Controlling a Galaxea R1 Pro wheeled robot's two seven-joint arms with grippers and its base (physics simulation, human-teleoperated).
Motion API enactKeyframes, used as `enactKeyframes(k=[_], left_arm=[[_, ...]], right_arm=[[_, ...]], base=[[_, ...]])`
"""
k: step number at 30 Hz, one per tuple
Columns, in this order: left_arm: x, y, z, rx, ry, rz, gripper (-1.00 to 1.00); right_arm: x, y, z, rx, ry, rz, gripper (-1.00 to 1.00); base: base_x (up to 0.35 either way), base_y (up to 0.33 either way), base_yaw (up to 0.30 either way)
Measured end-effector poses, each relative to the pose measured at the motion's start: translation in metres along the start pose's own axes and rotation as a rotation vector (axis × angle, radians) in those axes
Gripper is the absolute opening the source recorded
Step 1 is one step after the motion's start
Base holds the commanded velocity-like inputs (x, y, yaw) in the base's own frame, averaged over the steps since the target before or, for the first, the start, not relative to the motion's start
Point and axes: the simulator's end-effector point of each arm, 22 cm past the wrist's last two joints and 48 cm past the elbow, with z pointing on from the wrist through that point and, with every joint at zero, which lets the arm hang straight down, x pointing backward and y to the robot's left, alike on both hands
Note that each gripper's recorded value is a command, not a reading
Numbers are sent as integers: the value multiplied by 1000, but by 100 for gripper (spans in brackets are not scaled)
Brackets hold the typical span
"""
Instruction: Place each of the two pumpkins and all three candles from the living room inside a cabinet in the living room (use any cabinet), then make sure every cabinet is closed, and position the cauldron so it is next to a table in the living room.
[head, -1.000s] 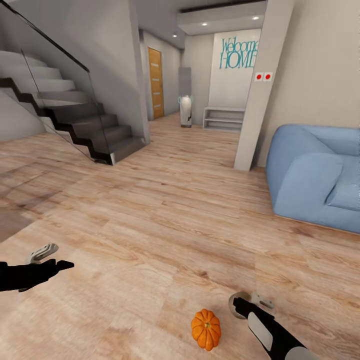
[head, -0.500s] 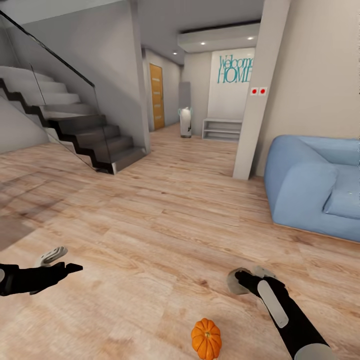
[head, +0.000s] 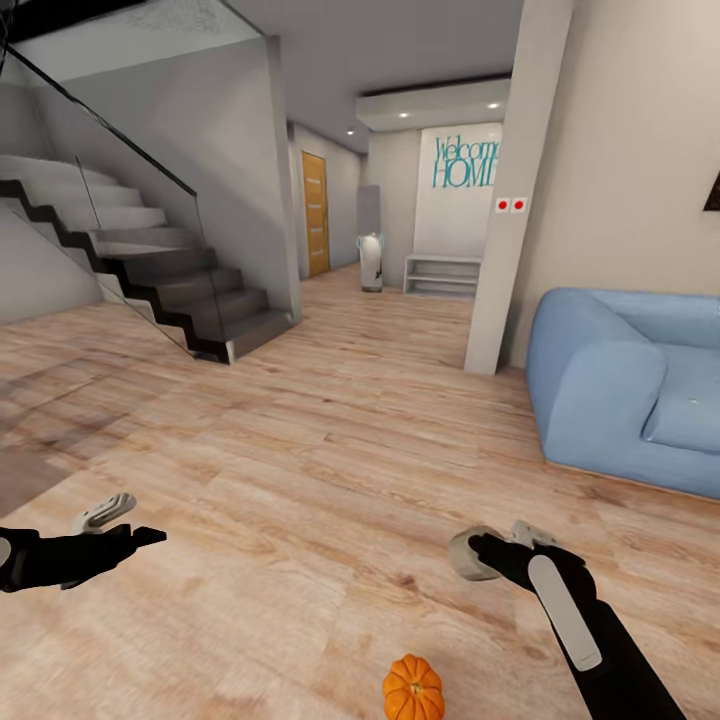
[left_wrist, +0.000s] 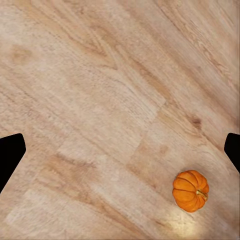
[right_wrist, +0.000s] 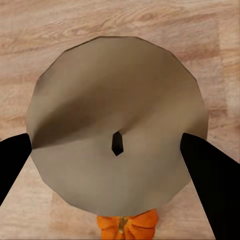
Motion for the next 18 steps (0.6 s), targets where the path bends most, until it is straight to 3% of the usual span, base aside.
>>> enactKeyframes(k=[12, 18], left_arm=[[-16, -15, -15, 5, 3, -3, 100], [-24, -23, -22, 7, 5, -4, 100]], right_arm=[[-16, 13, -15, -1, 9, -8, -100], [-25, 18, -22, 1, 11, -10, -100]], base=[[-8, 0, 0], [-227, 0, 0]])
